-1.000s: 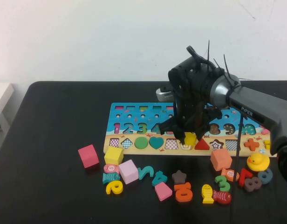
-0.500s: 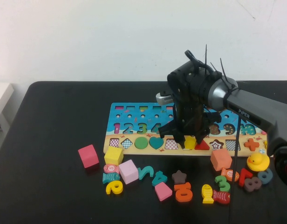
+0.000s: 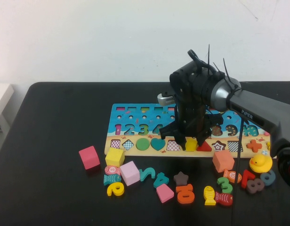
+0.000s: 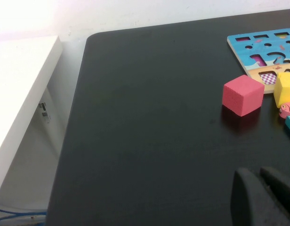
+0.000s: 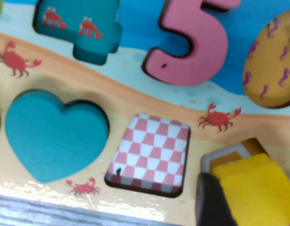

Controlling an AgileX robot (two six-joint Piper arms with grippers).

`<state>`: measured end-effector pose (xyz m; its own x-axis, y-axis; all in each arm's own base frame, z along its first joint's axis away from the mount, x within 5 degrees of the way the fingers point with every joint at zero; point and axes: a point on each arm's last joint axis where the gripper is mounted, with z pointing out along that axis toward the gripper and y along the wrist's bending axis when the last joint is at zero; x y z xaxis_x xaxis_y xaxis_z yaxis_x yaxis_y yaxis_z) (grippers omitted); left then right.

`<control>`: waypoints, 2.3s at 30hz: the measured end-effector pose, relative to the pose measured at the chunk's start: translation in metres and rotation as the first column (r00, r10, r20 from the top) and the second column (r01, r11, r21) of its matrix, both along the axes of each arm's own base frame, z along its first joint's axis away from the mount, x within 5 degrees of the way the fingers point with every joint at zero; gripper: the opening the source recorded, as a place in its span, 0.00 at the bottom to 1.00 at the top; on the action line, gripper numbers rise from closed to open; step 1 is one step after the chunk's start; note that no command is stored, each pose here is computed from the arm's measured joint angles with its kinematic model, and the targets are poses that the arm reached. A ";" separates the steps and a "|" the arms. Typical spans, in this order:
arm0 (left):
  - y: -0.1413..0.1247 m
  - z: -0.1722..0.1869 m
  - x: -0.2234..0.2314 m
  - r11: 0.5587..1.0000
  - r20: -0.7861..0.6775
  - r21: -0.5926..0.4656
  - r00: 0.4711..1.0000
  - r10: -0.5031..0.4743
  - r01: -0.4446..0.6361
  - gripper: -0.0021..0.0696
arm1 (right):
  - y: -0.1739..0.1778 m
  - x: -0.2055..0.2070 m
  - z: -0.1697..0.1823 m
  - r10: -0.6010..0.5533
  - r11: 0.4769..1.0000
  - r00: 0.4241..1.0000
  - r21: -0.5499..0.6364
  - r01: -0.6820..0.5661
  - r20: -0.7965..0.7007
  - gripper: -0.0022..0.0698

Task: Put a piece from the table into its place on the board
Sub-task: Place the "five-pointed star" into the hole of the five-pointed star

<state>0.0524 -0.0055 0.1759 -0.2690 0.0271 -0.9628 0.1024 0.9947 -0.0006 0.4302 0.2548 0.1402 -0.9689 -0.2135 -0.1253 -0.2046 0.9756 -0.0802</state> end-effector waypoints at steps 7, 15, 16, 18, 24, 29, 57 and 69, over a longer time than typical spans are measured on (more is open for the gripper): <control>0.000 0.000 0.000 1.000 0.000 0.000 1.000 0.000 0.000 0.03 | 0.000 0.000 0.000 0.000 1.000 1.000 0.000 0.000 0.000 0.54; 0.000 0.000 0.000 1.000 0.000 0.000 1.000 0.000 0.000 0.03 | 0.000 0.000 0.000 0.010 1.000 1.000 0.000 -0.010 0.001 0.54; 0.000 0.000 0.000 1.000 0.000 0.000 1.000 0.000 0.000 0.03 | 0.000 0.000 0.000 0.014 1.000 1.000 -0.001 -0.014 0.001 0.54; 0.000 0.000 0.000 1.000 0.000 0.000 1.000 0.000 0.000 0.03 | 0.000 0.000 0.000 0.016 1.000 1.000 -0.001 -0.016 0.001 0.54; 0.000 0.000 0.000 1.000 0.000 0.000 1.000 0.000 0.000 0.03 | 0.000 0.000 0.000 0.018 1.000 1.000 -0.002 -0.018 0.001 0.54; 0.000 0.000 0.000 1.000 0.000 0.000 1.000 0.000 0.000 0.03 | 0.000 0.000 0.000 0.019 1.000 1.000 -0.002 -0.019 0.001 0.54; 0.000 0.000 0.000 1.000 0.000 -0.003 1.000 0.001 -0.001 0.03 | 0.001 0.002 0.002 0.040 0.999 0.999 -0.012 -0.040 -0.014 0.54; 0.000 0.000 0.000 1.000 0.000 -0.003 1.000 0.001 -0.001 0.03 | 0.002 0.005 0.002 0.034 0.999 0.999 0.022 -0.034 -0.005 0.58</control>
<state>0.0524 -0.0055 0.1759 -0.2693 0.0241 -0.9627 0.1016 0.9948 -0.0035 0.4349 0.2565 0.1417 -0.9618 -0.2435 -0.1250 -0.2380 0.9696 -0.0573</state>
